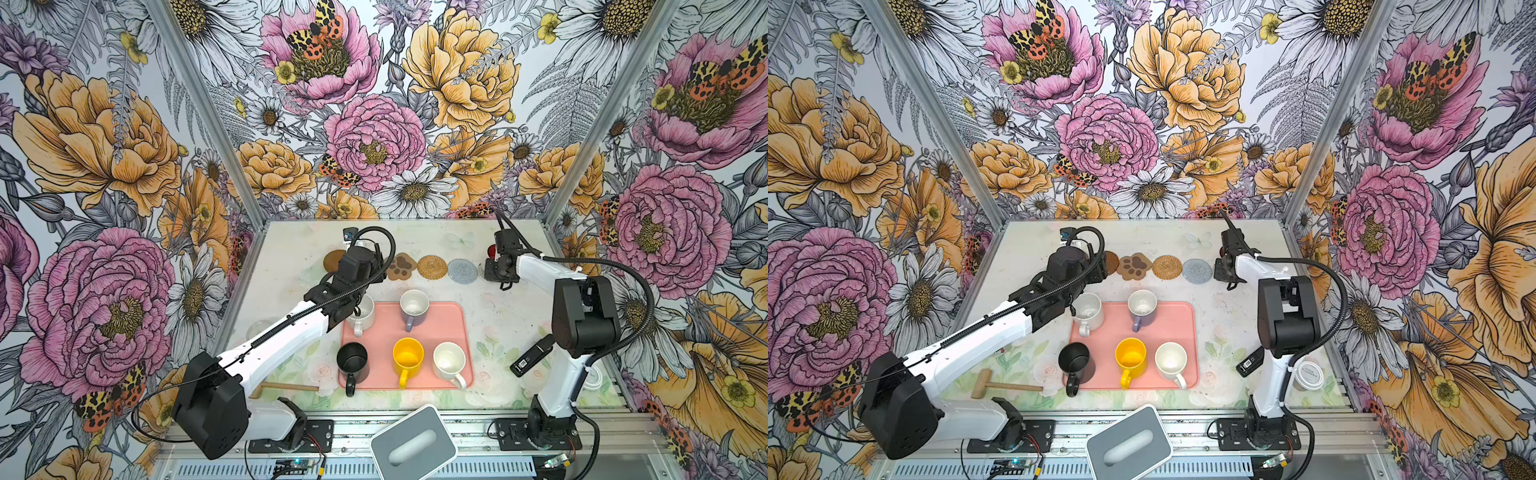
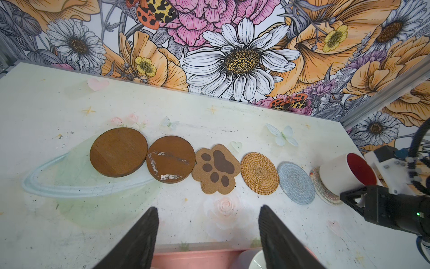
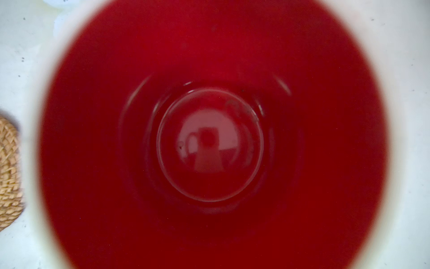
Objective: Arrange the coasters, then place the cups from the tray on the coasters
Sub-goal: 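Lift the red-inside mug and carry it toward the multicolour woven coaster, then lower the mug onto the woven coaster and open the right gripper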
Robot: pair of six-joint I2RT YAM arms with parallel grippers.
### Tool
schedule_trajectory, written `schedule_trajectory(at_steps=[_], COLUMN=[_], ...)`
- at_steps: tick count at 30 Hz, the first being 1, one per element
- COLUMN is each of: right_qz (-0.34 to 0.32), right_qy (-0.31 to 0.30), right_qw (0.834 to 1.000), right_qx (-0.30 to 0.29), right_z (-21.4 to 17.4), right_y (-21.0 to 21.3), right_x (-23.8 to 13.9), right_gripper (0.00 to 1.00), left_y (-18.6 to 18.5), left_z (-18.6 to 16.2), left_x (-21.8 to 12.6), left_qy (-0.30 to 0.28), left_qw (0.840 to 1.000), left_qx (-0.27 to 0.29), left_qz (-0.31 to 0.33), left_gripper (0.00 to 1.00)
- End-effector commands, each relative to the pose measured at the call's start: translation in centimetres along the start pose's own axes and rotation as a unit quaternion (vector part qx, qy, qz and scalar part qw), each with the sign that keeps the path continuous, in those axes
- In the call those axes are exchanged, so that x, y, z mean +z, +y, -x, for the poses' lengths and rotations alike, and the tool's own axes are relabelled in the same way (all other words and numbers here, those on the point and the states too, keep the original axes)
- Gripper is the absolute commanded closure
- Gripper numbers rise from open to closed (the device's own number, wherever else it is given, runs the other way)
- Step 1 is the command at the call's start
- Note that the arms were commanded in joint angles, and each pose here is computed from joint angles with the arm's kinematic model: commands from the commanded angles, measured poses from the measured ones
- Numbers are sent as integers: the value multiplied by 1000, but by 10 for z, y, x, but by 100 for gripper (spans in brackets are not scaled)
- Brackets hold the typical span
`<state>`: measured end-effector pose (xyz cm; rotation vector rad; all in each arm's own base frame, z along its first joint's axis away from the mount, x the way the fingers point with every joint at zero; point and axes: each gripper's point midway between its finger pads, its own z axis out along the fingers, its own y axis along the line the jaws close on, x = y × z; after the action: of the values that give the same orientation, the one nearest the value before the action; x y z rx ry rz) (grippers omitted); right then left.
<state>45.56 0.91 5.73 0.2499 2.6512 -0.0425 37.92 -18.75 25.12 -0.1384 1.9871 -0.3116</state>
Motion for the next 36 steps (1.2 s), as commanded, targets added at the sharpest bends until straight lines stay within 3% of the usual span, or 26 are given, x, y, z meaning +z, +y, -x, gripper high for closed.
schedule_trajectory(at_steps=[1,16,21,27,36], right_qz=[1,0,2,0,3], right_qy=[-56,-41,-37,-35,-61], right_qw=[998,999,999,999,998], right_qx=[8,14,14,16,35], right_z=[37,27,23,17,16], right_y=[0,-2,-2,-4,-8], right_x=[-6,3,2,-1,-33], right_gripper=[100,100,76,59,47], left_y=[7,9,9,10,13], left_z=[3,4,5,7,10], left_x=[2,0,0,-3,-10], left_qy=[-9,-10,-11,-13,-21], left_qw=[1000,1000,1000,1000,1000], left_qx=[-9,-12,-12,-14,-17], left_qz=[14,15,15,16,14], left_gripper=[30,30,30,30,30])
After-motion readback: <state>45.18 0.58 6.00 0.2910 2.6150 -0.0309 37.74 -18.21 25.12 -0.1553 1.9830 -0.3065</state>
